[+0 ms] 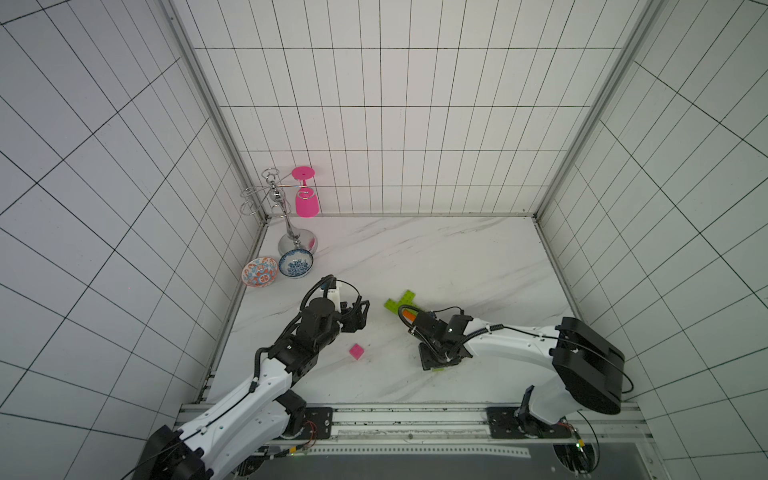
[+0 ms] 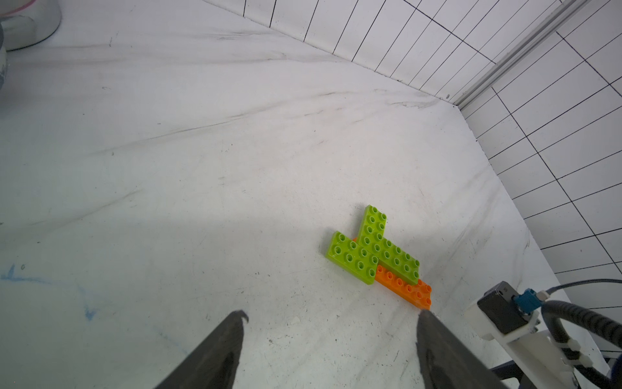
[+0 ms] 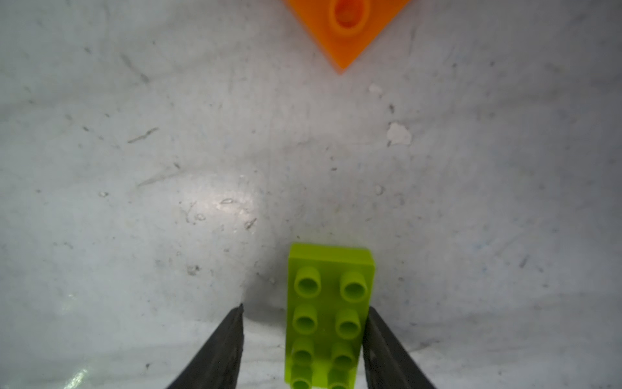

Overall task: Assemble a small pinwheel with lego
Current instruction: Move the lego brick at the center of the board.

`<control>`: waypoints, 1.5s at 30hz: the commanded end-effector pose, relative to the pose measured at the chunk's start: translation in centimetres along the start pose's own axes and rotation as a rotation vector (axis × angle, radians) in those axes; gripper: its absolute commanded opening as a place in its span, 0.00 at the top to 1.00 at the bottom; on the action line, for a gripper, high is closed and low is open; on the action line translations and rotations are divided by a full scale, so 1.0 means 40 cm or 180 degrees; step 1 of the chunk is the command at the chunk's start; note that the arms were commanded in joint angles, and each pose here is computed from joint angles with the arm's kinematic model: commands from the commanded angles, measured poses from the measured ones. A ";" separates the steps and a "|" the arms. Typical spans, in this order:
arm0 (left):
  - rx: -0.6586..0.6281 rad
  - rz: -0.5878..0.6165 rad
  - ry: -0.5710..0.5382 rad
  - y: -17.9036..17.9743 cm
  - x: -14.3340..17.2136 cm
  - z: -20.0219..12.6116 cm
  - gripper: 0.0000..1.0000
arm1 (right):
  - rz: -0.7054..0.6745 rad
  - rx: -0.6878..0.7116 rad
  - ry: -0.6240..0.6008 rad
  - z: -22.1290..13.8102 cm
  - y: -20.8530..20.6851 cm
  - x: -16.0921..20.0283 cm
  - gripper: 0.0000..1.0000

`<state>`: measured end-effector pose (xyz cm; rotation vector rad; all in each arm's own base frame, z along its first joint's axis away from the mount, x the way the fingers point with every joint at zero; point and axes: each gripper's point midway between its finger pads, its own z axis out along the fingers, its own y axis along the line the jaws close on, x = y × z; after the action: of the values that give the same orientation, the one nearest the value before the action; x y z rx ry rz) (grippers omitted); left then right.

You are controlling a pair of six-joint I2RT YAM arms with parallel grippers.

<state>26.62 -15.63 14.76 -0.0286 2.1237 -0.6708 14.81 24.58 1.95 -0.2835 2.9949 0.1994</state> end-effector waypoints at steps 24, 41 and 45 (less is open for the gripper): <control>-0.0136 -0.0077 0.0035 0.034 0.015 -0.027 0.18 | -0.0530 -0.0543 0.0183 0.020 0.193 0.002 0.45; 0.0272 -0.0053 0.0343 -0.018 0.097 -0.014 0.21 | -0.1727 -0.0186 -0.0228 -0.122 0.097 -0.082 0.62; 0.0300 0.0009 0.0395 -0.048 0.141 -0.011 0.22 | -0.1831 -0.0025 -0.0131 -0.106 0.090 -0.104 0.67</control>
<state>22.53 -17.94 11.65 0.0866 2.2266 -0.7791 16.30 28.21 5.76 -0.9936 2.7806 0.2428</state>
